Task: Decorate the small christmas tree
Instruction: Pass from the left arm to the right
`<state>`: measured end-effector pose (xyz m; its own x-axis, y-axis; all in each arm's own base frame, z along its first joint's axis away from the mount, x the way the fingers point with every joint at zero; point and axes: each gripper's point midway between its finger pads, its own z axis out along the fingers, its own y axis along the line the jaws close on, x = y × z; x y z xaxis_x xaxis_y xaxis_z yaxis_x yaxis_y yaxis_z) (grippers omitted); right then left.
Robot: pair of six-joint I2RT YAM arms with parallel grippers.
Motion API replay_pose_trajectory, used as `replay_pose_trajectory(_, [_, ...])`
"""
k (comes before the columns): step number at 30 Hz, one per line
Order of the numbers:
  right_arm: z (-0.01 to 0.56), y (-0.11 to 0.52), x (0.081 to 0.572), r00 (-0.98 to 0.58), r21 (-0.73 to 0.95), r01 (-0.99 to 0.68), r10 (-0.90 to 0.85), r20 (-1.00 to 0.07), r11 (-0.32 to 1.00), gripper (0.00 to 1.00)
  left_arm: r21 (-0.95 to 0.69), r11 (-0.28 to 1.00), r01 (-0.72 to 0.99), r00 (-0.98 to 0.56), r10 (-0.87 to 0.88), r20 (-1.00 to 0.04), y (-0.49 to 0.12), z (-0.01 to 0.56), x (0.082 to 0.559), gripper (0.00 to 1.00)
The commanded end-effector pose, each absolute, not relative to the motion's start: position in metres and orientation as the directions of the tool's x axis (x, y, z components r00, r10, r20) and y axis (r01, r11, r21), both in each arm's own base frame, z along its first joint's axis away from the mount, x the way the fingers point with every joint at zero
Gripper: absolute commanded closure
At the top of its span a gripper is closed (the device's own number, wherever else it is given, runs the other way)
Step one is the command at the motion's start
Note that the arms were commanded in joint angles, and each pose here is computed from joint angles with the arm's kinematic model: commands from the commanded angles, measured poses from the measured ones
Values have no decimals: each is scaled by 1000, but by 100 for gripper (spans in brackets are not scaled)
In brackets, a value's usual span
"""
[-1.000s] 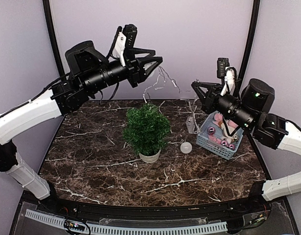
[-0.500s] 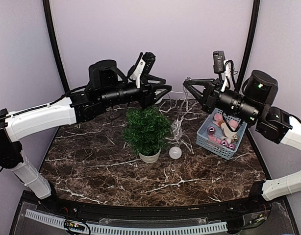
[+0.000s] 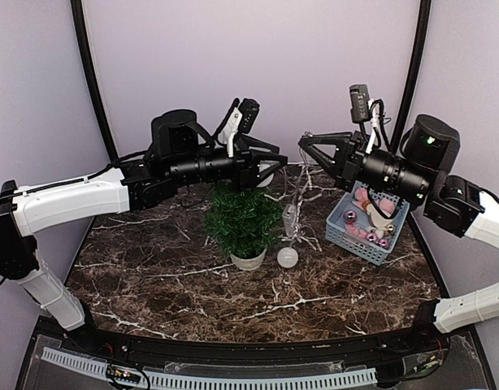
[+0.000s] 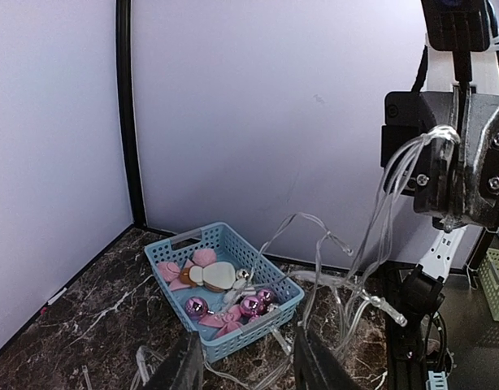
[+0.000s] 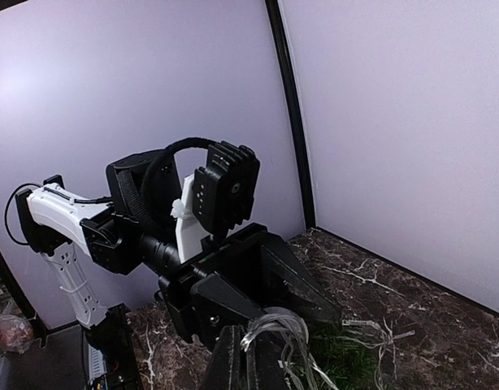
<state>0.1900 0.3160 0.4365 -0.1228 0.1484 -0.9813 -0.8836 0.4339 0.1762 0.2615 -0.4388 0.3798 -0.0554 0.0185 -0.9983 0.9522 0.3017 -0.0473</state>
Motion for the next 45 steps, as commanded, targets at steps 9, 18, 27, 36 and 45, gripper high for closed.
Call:
replay_pose_trajectory(9, [470,295,188,-63,186,-863,266,-962,469,100,-112,322,940,-103,-44,-994,-473,370,320,89])
replay_pose_trajectory(18, [460,267,212,-48,255,-747,332,-942,614,100,-28,368,929,-29,-2,-1000,-462,377,325,22])
replay_pose_trajectory(27, [456,263,222,-51,278,-703,344,-938,655,100,80,388,918,87,-1,-996,-430,409,300,1])
replay_pose_trajectory(36, [464,273,219,-62,291,-740,370,-927,606,100,-36,243,969,-25,-51,-998,-438,396,258,4])
replay_pose_trajectory(45, [471,282,211,-71,282,-784,370,-926,553,100,-132,211,969,-133,-10,-991,-464,354,258,22])
